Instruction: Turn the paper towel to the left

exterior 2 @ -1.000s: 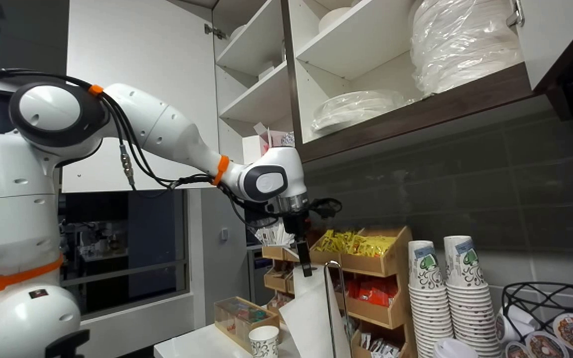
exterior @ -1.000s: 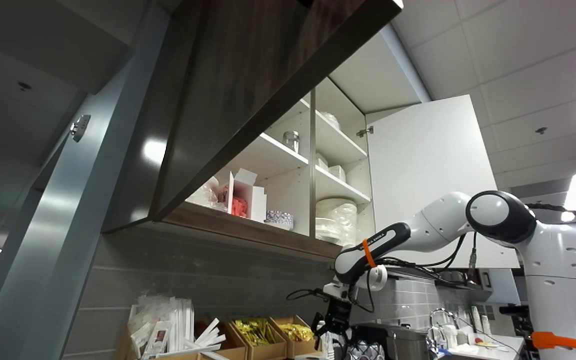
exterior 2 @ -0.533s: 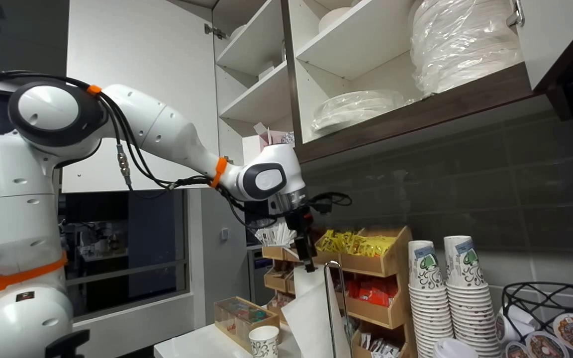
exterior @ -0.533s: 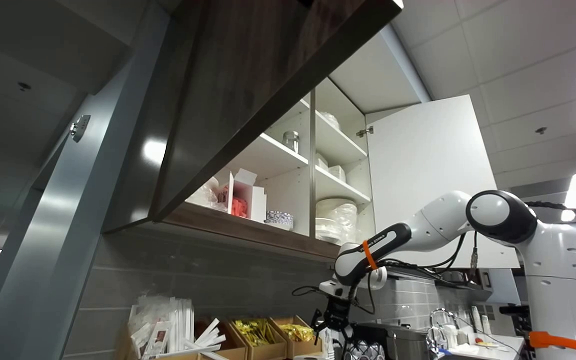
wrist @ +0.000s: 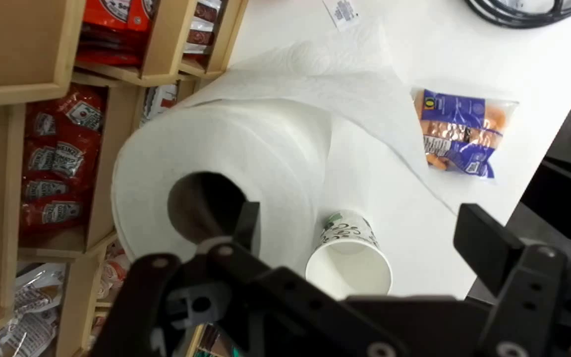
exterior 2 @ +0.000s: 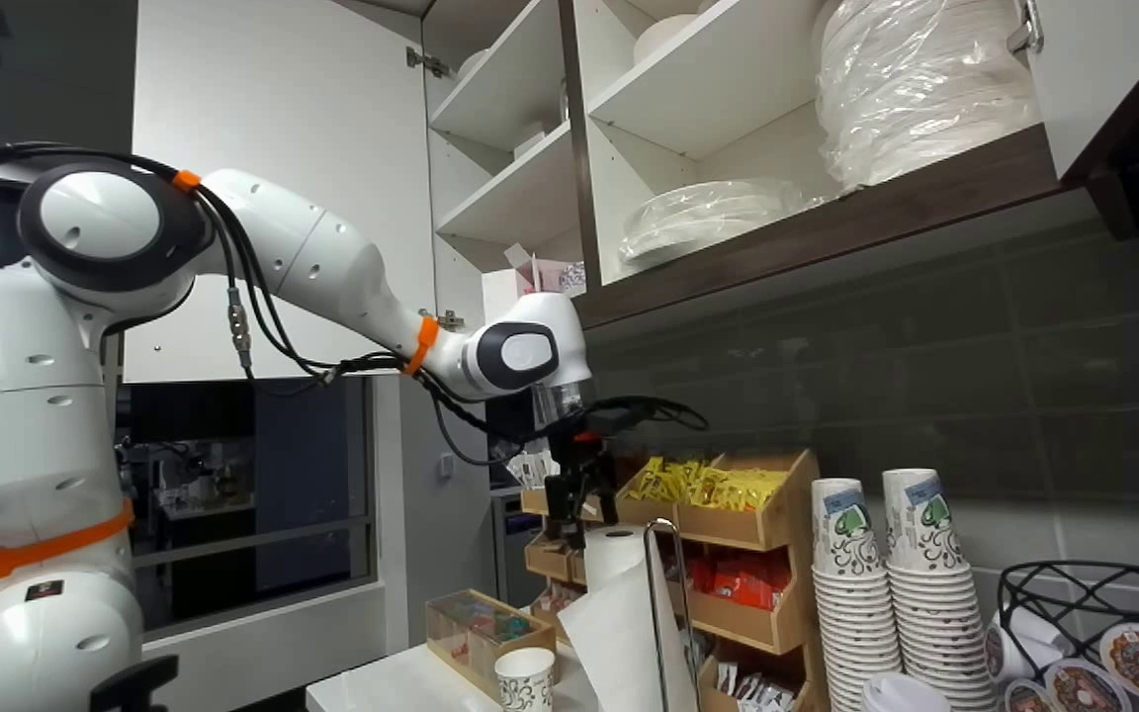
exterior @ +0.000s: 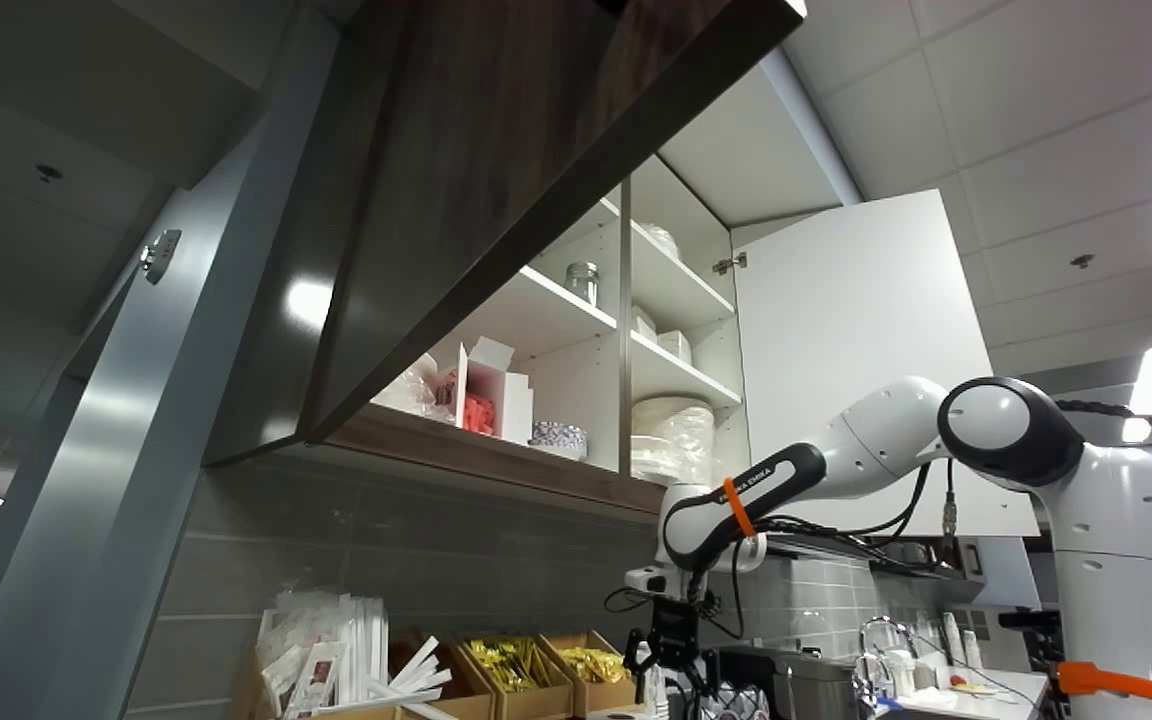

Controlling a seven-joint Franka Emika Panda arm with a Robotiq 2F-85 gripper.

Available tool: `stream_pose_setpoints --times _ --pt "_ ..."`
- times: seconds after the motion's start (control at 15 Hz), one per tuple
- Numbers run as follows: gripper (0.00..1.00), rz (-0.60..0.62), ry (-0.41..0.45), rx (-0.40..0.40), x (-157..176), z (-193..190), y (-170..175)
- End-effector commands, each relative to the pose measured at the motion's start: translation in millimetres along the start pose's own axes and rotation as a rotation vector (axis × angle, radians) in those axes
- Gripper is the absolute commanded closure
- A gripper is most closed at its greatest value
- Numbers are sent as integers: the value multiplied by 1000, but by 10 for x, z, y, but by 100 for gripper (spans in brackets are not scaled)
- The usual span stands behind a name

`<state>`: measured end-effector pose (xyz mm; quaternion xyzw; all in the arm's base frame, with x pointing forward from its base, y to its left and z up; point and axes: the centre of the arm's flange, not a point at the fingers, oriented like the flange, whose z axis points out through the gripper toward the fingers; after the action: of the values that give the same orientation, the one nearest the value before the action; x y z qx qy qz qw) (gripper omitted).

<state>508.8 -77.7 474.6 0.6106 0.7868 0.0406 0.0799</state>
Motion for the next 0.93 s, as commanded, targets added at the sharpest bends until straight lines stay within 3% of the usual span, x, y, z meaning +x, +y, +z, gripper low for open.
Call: stream_pose_setpoints --times 0.0,0.53,0.87 --pt "0 142 25 13 151 -17 39" --pt "0 397 42 -72 310 81 253" --pt "0 496 34 -66 321 169 317"
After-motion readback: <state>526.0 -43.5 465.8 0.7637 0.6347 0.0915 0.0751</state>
